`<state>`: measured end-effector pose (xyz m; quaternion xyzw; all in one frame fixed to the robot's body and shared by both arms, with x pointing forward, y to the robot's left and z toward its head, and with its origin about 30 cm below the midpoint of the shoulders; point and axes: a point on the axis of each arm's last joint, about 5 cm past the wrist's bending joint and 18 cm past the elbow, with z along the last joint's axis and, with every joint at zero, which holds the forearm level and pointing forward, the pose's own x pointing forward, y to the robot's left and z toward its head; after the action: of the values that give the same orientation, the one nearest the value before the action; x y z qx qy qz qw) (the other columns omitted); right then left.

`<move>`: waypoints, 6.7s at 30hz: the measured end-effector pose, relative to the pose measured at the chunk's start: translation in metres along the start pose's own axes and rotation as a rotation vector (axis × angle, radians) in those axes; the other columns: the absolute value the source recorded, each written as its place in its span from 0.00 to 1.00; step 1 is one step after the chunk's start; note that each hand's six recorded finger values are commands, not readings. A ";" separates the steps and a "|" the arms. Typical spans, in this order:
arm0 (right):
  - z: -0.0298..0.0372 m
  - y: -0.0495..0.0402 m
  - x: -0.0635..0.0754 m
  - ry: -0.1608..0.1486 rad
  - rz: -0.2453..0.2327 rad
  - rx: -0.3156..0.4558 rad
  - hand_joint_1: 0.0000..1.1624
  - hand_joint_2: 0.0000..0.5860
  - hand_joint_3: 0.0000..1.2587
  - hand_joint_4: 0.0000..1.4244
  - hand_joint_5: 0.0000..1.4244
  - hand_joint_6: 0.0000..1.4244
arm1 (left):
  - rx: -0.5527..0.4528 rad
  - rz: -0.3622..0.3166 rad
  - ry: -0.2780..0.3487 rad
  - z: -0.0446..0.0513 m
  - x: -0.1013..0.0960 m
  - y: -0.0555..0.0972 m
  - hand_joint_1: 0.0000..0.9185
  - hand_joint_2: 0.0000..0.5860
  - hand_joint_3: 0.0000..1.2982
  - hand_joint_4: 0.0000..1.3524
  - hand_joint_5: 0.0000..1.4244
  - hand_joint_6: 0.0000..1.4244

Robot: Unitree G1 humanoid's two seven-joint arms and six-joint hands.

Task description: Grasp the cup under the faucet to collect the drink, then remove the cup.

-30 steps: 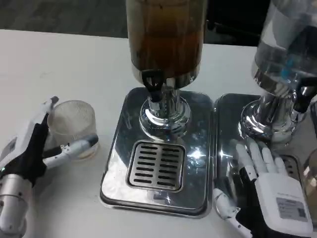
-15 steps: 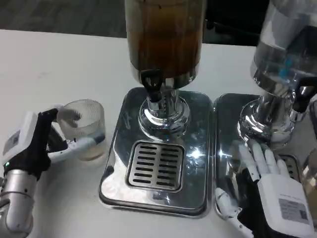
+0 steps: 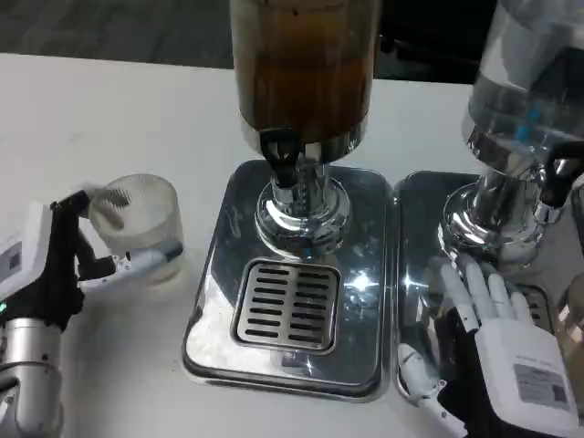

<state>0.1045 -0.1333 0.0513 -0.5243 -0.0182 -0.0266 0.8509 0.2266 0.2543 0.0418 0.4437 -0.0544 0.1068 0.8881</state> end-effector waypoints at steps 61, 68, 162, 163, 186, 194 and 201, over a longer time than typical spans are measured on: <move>-0.0013 -0.0080 0.010 0.004 -0.082 -0.027 0.03 0.79 0.06 0.00 0.00 0.00 | -0.103 -0.252 -0.349 0.0533 -0.001 -0.044 0.00 0.00 0.20 0.38 0.54 0.62; -0.0019 -0.0079 0.011 -0.002 -0.081 -0.027 0.03 0.79 0.06 0.00 0.00 0.00 | -0.145 -0.216 -0.355 0.0526 -0.003 -0.041 0.00 0.00 0.20 0.37 0.52 0.60; -0.0059 -0.0091 0.021 -0.040 -0.018 0.043 0.13 0.64 0.01 0.00 0.00 0.01 | -0.453 -0.528 -0.776 0.1030 0.000 0.064 0.00 0.09 0.08 0.03 0.21 0.16; -0.0059 -0.0092 0.021 -0.039 -0.018 0.047 0.13 0.64 0.00 0.00 0.00 0.01 | -0.451 -0.526 -0.777 0.1030 0.000 0.064 0.00 0.09 0.08 0.03 0.21 0.16; -0.0022 -0.0280 0.048 -0.148 0.194 0.406 0.29 0.44 0.00 0.00 0.00 0.00 | -0.411 -0.492 -0.777 0.1032 0.000 0.066 0.00 0.10 0.09 0.03 0.20 0.16; 0.0008 -0.0289 0.061 -0.192 0.235 0.394 0.36 0.44 0.00 0.00 0.00 0.00 | -0.406 -0.487 -0.777 0.1037 -0.001 0.065 0.00 0.10 0.10 0.03 0.20 0.16; 0.0085 -0.0208 0.069 -0.206 0.255 0.396 0.37 0.43 0.00 0.00 0.00 0.00 | -0.401 -0.482 -0.779 0.1046 -0.001 0.065 0.00 0.10 0.10 0.03 0.20 0.16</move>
<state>0.1725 -0.1369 0.0777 -0.3454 -0.0434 0.1388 0.9271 0.2099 0.2088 0.1552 0.2712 -0.2974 -0.2876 0.8691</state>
